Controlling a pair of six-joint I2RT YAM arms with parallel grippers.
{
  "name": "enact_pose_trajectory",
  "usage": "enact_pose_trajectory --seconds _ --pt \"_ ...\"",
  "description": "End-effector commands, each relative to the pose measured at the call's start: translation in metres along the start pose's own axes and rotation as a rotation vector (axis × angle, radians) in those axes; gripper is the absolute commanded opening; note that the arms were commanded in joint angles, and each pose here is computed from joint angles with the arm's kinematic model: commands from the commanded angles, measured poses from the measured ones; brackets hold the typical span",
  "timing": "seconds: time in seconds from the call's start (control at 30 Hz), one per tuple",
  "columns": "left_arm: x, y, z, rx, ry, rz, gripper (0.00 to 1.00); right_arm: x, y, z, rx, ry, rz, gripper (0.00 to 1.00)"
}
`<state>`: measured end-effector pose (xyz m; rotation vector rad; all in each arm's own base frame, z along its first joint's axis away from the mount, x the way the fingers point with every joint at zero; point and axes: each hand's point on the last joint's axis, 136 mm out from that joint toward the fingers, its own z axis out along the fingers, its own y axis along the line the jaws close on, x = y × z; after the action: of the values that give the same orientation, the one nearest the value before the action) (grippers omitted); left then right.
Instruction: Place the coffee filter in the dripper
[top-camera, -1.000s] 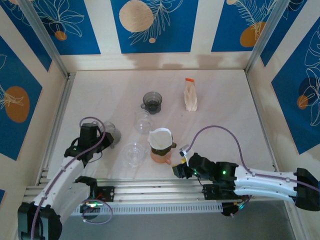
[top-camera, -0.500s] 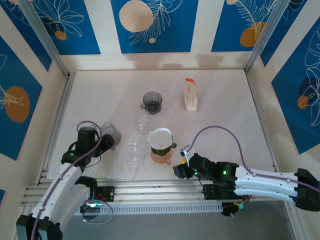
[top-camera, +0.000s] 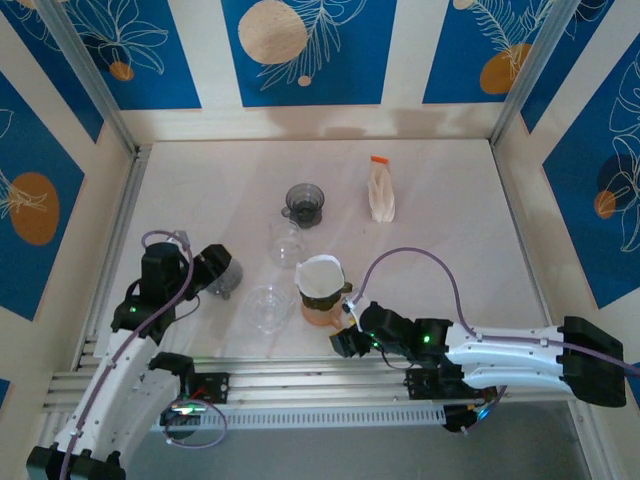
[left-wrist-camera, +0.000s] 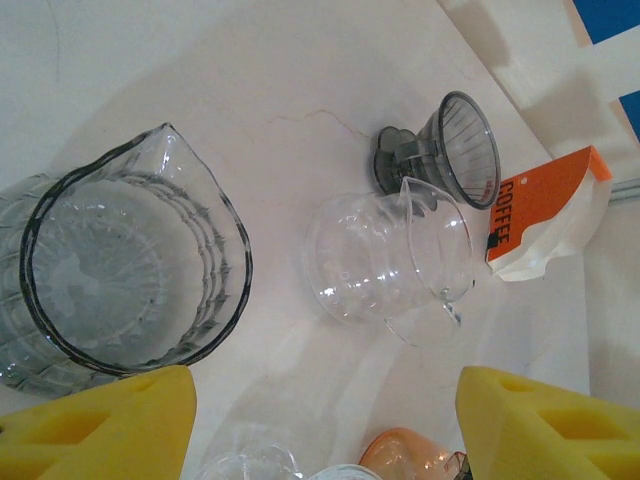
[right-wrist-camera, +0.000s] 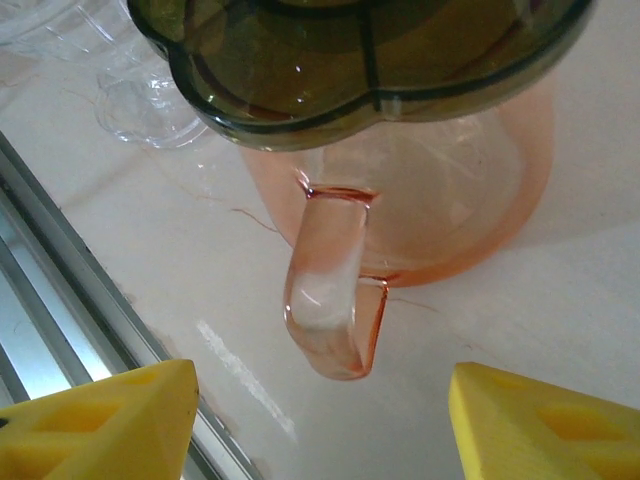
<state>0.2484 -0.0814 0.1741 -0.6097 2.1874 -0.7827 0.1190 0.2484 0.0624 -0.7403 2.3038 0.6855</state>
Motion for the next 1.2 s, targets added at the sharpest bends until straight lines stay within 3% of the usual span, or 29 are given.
enact_pose_trajectory --seconds 0.0,0.37,0.7,0.9,1.17 --pt "-0.002 -0.005 -0.001 0.029 -0.001 -0.012 0.69 -0.021 0.01 0.001 -0.042 -0.062 -0.003 0.66" --pt "-0.002 -0.007 0.001 0.043 0.0 -0.023 0.68 -0.021 0.0 0.003 -0.026 -0.075 -0.02 0.47" --pt "-0.001 -0.005 0.002 0.036 0.006 -0.023 0.67 -0.018 0.0 0.016 -0.025 -0.116 -0.02 0.47" --pt "-0.001 -0.004 0.002 0.029 0.005 -0.025 0.67 -0.017 -0.005 0.02 -0.006 -0.122 -0.028 0.37" --pt "-0.005 -0.007 0.0 0.033 -0.01 -0.02 0.66 -0.023 -0.008 0.026 -0.015 -0.127 -0.035 0.3"
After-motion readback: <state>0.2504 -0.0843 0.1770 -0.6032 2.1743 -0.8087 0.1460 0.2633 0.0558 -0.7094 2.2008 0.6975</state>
